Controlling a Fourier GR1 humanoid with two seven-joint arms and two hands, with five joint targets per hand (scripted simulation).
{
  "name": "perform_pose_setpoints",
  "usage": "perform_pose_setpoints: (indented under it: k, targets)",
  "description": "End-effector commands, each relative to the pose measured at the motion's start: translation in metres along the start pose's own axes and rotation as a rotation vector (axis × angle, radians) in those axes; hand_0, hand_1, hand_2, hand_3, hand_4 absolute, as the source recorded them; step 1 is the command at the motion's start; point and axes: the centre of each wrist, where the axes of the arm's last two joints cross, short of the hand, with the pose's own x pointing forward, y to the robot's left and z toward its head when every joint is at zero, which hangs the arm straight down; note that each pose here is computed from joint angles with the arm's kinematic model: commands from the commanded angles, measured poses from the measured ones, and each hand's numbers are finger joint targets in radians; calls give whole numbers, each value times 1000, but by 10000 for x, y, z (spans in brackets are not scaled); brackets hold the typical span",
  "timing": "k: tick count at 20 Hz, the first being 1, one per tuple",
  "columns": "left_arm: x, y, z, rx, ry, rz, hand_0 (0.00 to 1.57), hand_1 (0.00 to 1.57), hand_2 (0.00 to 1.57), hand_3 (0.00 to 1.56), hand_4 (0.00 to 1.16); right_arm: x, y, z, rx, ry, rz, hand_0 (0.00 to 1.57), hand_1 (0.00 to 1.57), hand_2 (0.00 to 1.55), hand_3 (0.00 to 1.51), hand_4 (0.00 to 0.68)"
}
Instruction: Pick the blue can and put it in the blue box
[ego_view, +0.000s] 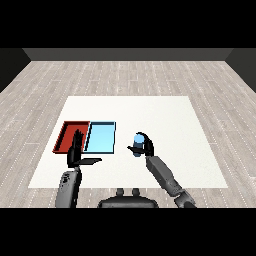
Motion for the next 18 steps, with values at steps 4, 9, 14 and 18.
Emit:
perform_pose_setpoints:
  k: [4,9,14,18]
  targets:
    - [-87,-114,-64,-11,-5,-25,0,0,0,0,0,2,-47,-147,-36,32,55,1461,1461,1455,1438,543]
    - [20,-249,57,-16,-2,-16,0,0,0,0,0,34,72,48,1,-57,56,1462,1462,1462,1311,453]
    - [-80,18,119,-26,-7,0,0,0,0,0,0,346,300,-43,22,-172,116,1451,1451,1470,1345,486]
    - [24,-196,-112,-64,15,20,0,0,0,0,0,505,357,106,52,-230,108,1459,1459,1480,1354,518]
